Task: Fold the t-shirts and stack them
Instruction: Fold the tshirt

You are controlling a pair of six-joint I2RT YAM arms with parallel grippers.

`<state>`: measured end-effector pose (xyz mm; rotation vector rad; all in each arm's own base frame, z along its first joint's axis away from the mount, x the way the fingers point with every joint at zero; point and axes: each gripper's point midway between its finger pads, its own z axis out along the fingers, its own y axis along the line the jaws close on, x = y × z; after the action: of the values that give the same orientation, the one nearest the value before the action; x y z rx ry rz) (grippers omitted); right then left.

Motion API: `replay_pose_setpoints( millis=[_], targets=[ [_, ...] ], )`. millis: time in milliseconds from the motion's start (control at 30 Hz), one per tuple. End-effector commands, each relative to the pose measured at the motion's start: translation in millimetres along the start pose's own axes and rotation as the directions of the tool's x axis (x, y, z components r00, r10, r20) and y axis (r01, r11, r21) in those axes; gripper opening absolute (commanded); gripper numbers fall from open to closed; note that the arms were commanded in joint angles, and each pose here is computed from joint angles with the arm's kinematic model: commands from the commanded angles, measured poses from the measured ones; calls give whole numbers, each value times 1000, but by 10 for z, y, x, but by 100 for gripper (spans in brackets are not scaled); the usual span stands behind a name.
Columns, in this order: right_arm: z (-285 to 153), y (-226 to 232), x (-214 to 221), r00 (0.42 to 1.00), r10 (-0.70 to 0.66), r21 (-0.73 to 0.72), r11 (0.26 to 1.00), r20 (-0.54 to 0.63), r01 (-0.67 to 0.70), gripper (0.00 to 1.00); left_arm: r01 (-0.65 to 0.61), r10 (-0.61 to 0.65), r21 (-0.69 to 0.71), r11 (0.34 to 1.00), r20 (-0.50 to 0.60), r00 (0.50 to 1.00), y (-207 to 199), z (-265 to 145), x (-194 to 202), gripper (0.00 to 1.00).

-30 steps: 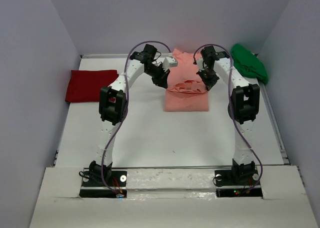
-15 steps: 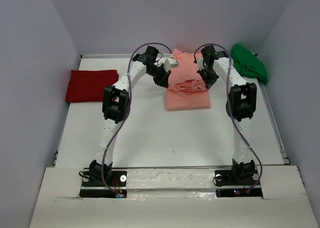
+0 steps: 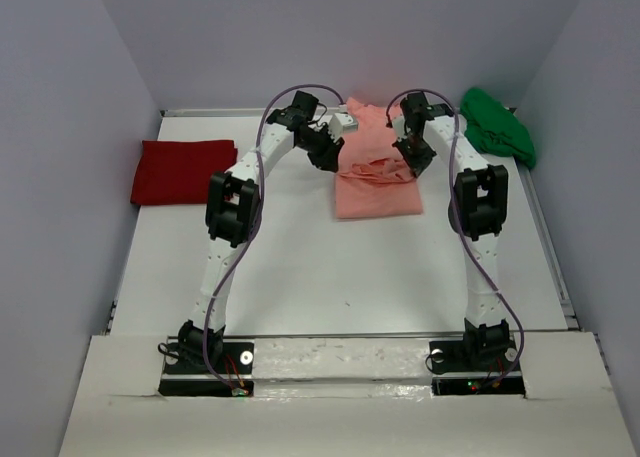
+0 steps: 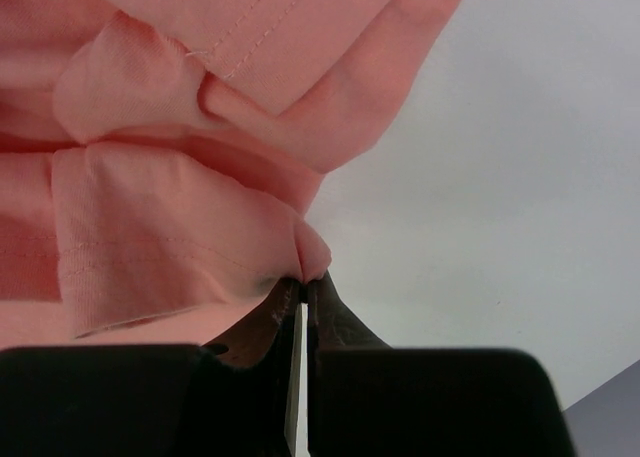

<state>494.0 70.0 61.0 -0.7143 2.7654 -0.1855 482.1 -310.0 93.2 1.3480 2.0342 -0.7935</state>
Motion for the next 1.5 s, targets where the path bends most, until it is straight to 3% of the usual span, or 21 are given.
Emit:
replay_pose_setpoints(
  millis=[0, 100, 133, 200, 267, 500, 667, 767, 833, 867, 900, 933, 967, 1133, 1467],
  targets=[
    [-82, -204, -181, 998, 9, 60, 998, 67, -13, 7, -33, 34, -33, 999, 61, 998, 47, -127, -251, 31],
    [-121, -198, -180, 997, 14, 56, 998, 72, -18, 33, -32, 34, -27, 999, 61, 998, 8, -139, -262, 67],
    [-164, -210, -192, 997, 15, 60, 998, 80, -19, 40, -33, 35, -28, 999, 57, 998, 4, -149, -258, 99],
    [-216, -235, -202, 996, 20, 71, 997, 87, -27, 55, -38, 39, -28, 999, 50, 998, -33, -172, -270, 99],
    [-333, -265, -231, 994, 27, 82, 996, 106, -35, 62, -43, 44, -27, 999, 54, 998, -79, -242, -311, 99],
    [-820, -506, -400, 974, 77, 182, 976, 215, -117, 68, -59, 65, -95, 994, 63, 996, -184, -657, -460, 99],
    [-1342, -549, -566, 922, 107, 169, 969, 373, -180, 68, -13, 31, -194, 981, 88, 996, -156, -1312, -466, 99],
    [-1632, -333, -526, 903, 83, 62, 991, 421, -119, 67, 14, 5, -241, 971, 77, 997, -149, -1589, -314, 99],
    [-1643, -100, -433, 911, 61, -39, 998, 408, -50, 60, 53, -35, -282, 958, 71, 997, -165, -1840, -94, 99],
    [-1683, -45, -392, 912, 60, -63, 997, 406, -38, 51, 69, -52, -298, 952, 65, 997, -164, -1908, 5, 99],
    [-1618, 67, -302, 924, 55, -110, 994, 378, -14, 17, 100, -87, -312, 945, 56, 995, -215, -2021, 197, 99],
    [-1613, 168, -269, 930, 35, -134, 991, 366, 15, 5, 132, -128, -302, 944, 34, 991, -271, -1990, 420, 99],
    [-1571, 256, -178, 943, 33, -175, 984, 331, 27, 0, 131, -120, -322, 938, 52, 991, -351, -2130, 424, 99],
    [-1311, 703, 92, 966, 2, -326, 941, 260, 86, 0, 181, -166, -379, 908, 70, 984, -487, -2303, 793, 99],
    [-694, 824, 148, 986, -33, -332, 939, 166, 87, 0, 213, -181, -464, 860, 112, 977, -708, -2496, 1074, 99]
  ],
)
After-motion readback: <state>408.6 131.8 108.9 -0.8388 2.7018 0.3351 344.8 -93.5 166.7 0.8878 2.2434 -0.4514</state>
